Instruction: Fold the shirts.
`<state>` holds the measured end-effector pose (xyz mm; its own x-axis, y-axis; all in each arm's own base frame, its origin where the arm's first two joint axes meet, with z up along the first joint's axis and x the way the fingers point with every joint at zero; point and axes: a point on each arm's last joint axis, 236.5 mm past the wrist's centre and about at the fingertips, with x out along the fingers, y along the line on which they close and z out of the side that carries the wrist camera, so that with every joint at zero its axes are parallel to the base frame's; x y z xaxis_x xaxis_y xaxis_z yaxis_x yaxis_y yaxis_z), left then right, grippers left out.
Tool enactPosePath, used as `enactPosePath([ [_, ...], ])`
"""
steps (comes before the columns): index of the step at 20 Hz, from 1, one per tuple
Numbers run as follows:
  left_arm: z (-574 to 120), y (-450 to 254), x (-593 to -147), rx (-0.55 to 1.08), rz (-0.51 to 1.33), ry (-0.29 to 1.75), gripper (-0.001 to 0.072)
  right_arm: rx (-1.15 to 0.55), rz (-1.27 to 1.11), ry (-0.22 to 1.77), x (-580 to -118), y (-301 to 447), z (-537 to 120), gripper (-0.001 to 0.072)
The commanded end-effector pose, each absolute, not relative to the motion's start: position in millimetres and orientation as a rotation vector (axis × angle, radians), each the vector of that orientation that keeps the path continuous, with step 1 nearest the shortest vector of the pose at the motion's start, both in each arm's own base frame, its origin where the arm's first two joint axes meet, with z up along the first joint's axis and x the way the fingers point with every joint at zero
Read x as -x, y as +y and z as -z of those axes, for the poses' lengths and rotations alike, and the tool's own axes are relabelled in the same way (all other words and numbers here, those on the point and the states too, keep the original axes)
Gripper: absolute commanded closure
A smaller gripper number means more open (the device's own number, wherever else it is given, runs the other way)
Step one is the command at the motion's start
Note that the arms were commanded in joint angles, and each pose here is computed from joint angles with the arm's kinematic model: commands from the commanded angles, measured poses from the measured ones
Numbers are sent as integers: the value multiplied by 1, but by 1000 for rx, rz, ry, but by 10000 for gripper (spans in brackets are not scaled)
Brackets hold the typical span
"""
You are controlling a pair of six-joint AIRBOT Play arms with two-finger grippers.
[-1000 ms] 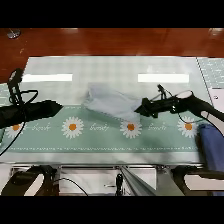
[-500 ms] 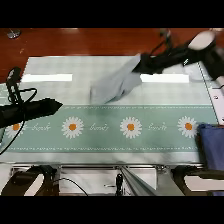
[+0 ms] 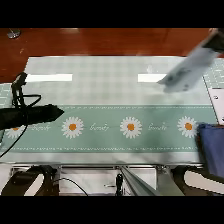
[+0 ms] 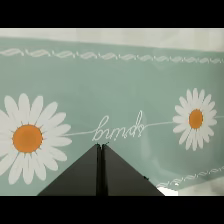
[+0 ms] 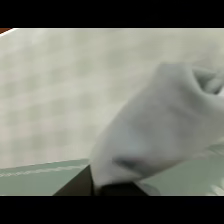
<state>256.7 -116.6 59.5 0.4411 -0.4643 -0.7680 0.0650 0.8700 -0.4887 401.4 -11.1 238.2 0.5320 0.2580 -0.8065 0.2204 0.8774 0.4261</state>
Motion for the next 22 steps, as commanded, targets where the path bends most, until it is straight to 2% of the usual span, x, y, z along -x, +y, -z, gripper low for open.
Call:
enactPosePath([
  [1, -55, -118, -247, 416, 352, 1113, 686, -539, 309, 1108, -325, -99, -238, 689],
  [4, -55, -118, -247, 416, 351, 1112, 686, -594, 467, 1058, -281, -136, -243, 688],
  [8, -56, -118, -248, 416, 351, 1112, 686, -696, 671, 1105, -205, -157, -207, 688],
  [12, -58, -117, -253, 419, 345, 1088, 686, -592, 1213, 1214, -67, -208, -185, 688],
  [13, -58, -117, -253, 420, 345, 1086, 686, -637, 1312, 1187, -48, -208, -182, 688],
  [14, -59, -117, -255, 420, 343, 1080, 686, -681, 1351, 1170, -38, -204, -173, 643],
  [15, -58, -117, -255, 420, 343, 1080, 686, -700, 1367, 1181, -30, -199, -164, 399],
  [16, -59, -117, -255, 420, 343, 1079, 686, -708, 1372, 1195, -27, -197, -156, 109],
  [17, -59, -117, -256, 421, 341, 1074, 684, -706, 1358, 1194, -30, -198, -152, 84],
  [18, -61, -116, -259, 423, 337, 1058, 666, -705, 1289, 1157, -49, -202, -150, 84],
  [20, -68, -113, -274, 431, 320, 989, 481, -703, 1076, 1012, -110, -205, -155, 108],
  [21, -78, -109, -287, 434, 308, 925, 461, -728, 930, 889, -155, -200, -165, 300],
  [22, -93, -106, -301, 410, 310, 850, 486, -771, 745, 752, -206, -187, -183, 591],
])
